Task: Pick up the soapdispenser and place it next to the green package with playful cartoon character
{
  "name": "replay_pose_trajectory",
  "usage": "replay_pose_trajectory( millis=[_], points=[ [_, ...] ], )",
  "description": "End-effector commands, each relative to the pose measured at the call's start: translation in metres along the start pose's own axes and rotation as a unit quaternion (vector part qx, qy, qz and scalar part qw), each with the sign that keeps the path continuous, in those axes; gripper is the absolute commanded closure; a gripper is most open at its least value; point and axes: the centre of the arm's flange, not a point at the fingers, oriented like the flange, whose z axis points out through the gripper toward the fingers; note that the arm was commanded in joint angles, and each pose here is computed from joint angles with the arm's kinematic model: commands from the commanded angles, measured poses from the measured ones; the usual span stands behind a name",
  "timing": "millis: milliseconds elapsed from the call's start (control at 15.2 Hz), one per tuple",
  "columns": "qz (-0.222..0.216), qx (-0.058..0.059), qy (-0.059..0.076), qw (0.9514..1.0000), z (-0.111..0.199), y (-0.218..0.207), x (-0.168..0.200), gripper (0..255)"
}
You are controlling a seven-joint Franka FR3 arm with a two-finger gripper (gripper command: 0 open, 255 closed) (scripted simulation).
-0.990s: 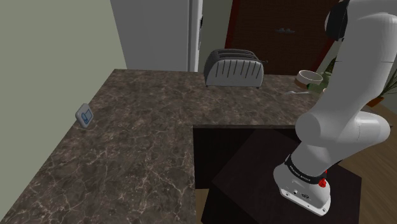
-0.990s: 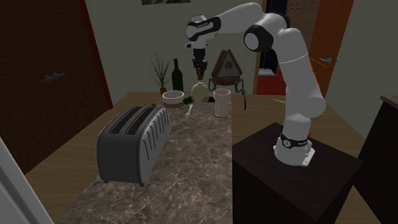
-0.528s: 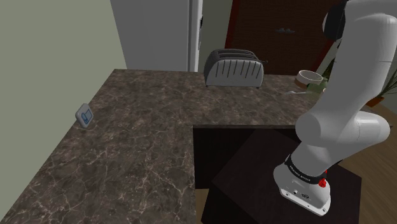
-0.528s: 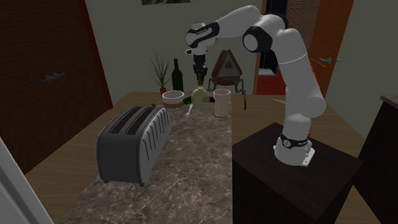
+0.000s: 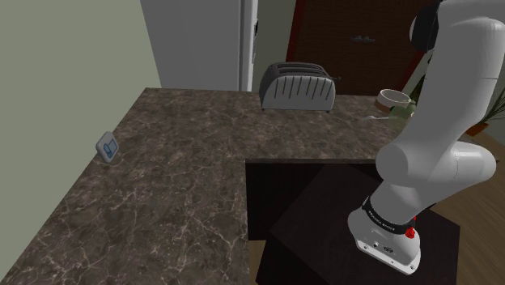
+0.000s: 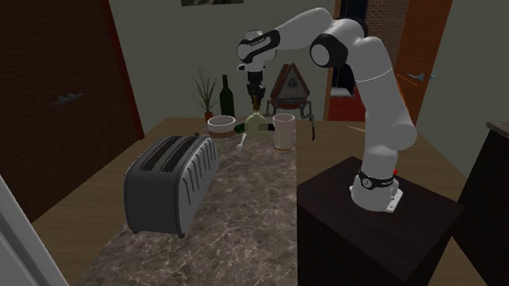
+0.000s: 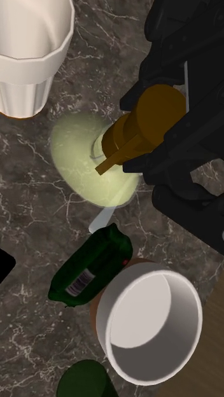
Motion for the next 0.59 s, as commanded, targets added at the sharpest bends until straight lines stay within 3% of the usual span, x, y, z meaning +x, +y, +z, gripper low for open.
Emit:
replay_pose_trajectory(
  millis=[0,330,528],
  points=[
    [0.000,0.000,0.000,1.0000,0.000,0.000,0.000,0],
    [0.000,0.000,0.000,1.0000,0.000,0.000,0.000,0],
    [0.000,0.000,0.000,1.0000,-0.040,0.000,0.000,0]
  ],
)
